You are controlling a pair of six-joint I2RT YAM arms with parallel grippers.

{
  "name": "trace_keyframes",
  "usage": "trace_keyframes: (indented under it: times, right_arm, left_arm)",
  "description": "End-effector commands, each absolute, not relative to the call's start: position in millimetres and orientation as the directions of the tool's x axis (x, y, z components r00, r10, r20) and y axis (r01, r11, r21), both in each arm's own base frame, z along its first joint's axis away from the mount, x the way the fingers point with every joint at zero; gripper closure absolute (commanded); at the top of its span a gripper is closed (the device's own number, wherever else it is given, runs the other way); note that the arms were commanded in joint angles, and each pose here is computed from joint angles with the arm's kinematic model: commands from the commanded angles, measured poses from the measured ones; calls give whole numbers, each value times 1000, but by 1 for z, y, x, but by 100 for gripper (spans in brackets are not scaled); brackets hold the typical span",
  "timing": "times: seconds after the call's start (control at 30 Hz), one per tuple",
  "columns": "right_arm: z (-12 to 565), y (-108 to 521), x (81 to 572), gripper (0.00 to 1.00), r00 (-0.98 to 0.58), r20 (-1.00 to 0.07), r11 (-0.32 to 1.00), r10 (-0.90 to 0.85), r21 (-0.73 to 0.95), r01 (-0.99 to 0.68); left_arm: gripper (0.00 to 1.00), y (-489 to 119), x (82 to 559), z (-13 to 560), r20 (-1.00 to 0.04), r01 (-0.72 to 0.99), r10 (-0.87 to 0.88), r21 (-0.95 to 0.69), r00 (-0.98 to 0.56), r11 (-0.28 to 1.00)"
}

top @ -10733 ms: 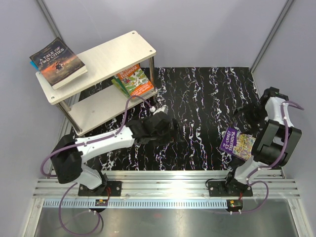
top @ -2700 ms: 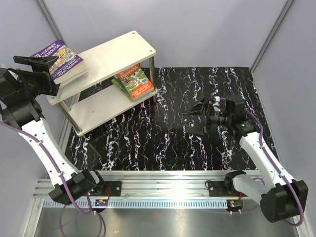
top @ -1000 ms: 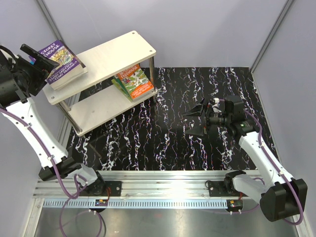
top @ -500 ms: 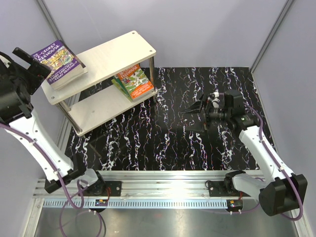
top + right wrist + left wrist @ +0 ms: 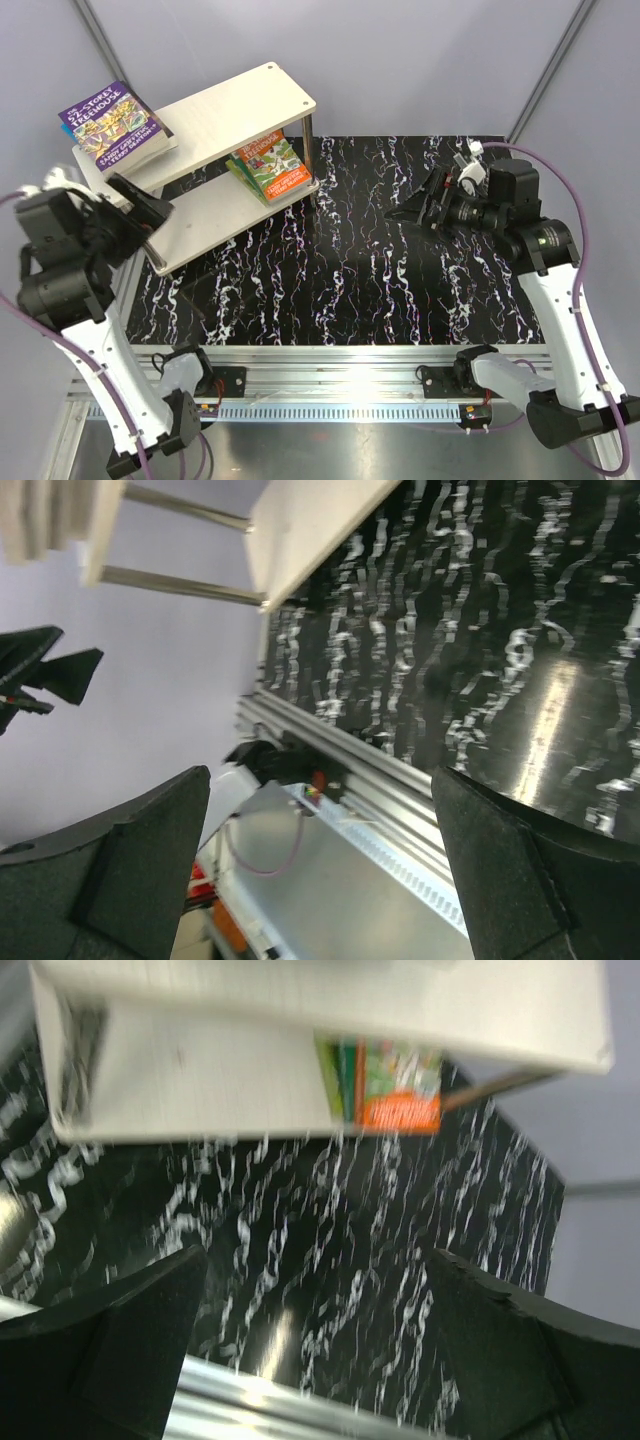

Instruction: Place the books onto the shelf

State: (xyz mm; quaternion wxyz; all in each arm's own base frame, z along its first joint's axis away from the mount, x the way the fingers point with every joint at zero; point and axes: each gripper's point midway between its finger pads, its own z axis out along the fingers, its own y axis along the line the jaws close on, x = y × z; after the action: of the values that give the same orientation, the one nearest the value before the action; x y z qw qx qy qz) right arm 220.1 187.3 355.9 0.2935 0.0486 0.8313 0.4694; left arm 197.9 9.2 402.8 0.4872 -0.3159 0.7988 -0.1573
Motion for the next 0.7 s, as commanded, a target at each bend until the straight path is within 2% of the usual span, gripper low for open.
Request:
trace_keyframes:
  times: [0.0,0.27,0.37,0.5,0.67]
  right_arm:
    - [329,159,219,0,-782,-543,733,306,659,-172]
    - [319,150,213,0,-775,-593,818,218,544,-186]
    - [303,136,217,0,-782,-587,879,209,463,-112]
    - [266,114,222,0,-849,-502,956,164,294,10]
    - [266,109,227,0,-846,-527,983,81,181,-18]
  left_arm:
    - [1,-10,197,350,-605,-352,-679,-582,-416,734]
    - [1,-11,169,285,-677,-341,-603,-498,-422,797]
    - [1,-6,173,256,-688,-352,-561,-439,-460,827]
    - [1,3,183,222,-688,-381,-477,-304,-547,874]
    - [1,-2,208,215,-732,-355,-349,-156,-585,922]
